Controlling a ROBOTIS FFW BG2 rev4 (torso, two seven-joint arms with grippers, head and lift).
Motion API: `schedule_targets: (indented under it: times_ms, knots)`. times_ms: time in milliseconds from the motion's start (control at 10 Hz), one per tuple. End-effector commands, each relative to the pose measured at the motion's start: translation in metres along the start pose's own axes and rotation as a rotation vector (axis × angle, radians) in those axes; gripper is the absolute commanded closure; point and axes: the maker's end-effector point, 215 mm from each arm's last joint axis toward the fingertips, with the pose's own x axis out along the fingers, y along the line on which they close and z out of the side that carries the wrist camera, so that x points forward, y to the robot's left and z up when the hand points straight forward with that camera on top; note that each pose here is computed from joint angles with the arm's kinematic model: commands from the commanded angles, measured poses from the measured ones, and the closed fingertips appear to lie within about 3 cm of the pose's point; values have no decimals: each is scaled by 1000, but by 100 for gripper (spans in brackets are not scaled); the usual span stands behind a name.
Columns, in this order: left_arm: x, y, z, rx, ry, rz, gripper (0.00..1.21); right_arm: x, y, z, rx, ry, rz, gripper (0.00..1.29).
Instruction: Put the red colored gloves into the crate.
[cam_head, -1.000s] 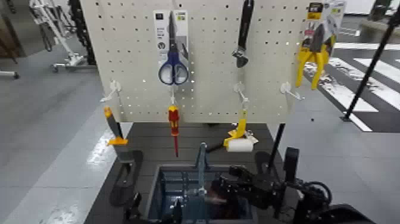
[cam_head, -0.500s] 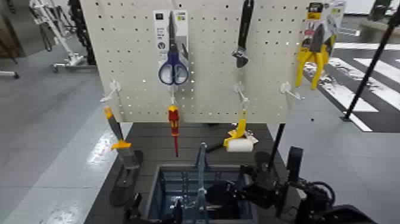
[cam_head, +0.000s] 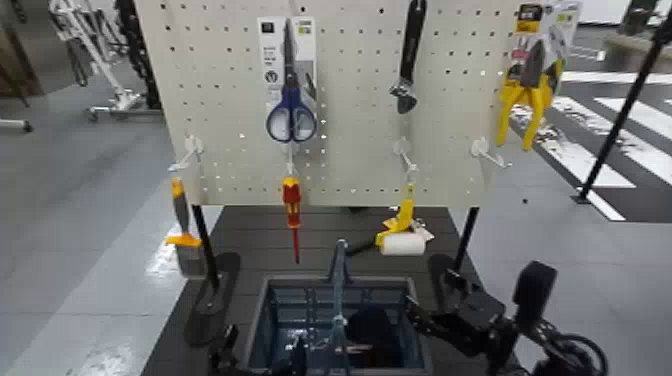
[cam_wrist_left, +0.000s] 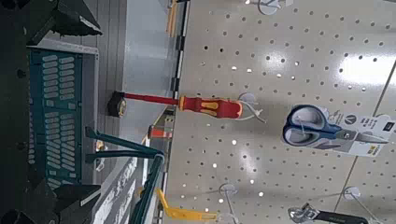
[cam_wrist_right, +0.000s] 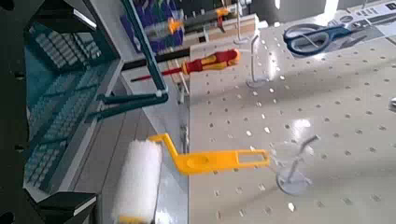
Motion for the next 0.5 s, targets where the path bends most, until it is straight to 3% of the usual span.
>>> schedule_targets:
  times_ms: [100, 200, 300, 500]
  knots:
    - [0, 1, 1, -3, -2, 7, 11, -46, -7, 2, -58, -82, -199, 0]
    - [-2, 3, 1, -3, -1, 10, 11, -63, -7, -3, -72, -89, -264, 0]
    - [-3, 4, 1, -2, 0, 13, 11, -82, -6, 1, -136, -89, -306, 1]
    - [-4, 8, 2, 1, -3, 18, 11, -104, -6, -1, -132, -101, -368, 7]
